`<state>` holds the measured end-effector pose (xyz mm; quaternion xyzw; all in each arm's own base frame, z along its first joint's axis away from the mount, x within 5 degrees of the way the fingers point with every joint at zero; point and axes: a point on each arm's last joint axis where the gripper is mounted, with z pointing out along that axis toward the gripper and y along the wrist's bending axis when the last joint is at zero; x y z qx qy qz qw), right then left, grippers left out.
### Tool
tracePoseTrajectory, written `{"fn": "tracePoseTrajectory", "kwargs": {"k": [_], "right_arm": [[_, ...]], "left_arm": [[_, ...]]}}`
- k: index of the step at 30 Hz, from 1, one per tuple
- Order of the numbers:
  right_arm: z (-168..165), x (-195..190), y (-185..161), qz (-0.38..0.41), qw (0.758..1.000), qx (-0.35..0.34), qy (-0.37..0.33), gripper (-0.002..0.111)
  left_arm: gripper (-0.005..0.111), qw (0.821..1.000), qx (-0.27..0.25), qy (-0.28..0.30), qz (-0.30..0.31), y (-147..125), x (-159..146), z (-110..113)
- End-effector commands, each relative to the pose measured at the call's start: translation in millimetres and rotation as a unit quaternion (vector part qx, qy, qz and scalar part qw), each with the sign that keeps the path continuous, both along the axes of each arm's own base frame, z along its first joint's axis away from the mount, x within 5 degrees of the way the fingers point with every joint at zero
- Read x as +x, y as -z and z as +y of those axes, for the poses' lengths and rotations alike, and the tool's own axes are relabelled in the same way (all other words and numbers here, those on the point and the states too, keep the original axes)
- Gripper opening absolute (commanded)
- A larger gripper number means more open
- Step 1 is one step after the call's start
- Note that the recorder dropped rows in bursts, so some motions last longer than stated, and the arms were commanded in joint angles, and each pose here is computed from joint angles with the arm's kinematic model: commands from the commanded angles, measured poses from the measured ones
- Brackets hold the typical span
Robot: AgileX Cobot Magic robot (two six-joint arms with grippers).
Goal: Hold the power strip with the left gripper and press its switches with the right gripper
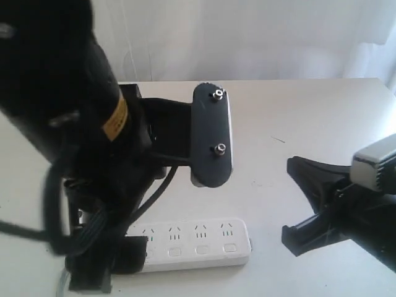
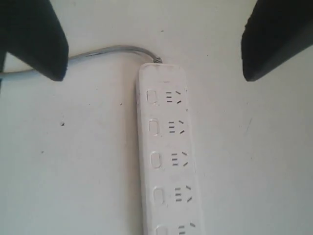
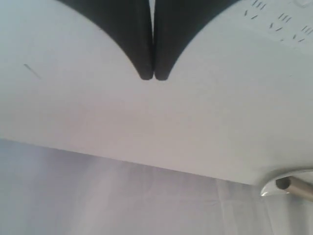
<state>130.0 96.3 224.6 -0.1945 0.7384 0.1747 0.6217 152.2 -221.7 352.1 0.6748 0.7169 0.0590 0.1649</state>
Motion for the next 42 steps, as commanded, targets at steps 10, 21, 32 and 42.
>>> {"fn": "tracePoseTrajectory", "kwargs": {"k": [10,21,32,42], "right_arm": [[-19,-12,-21,-0.081,0.995,0.049,0.028,0.000],[-28,-12,-37,-0.152,0.982,0.090,0.065,0.000],[-29,-12,-38,-0.160,0.980,0.095,0.071,0.000],[-29,-12,-38,-0.160,0.980,0.095,0.071,0.000]], "left_arm": [[0.071,0.998,-0.060,-0.015,0.032,-29,-58,34],[0.001,0.968,-0.084,-0.155,-0.179,-36,-19,40],[0.000,0.905,-0.344,-0.100,-0.228,-77,-23,25],[0.000,0.859,-0.427,-0.019,-0.282,-63,-57,88]]}}
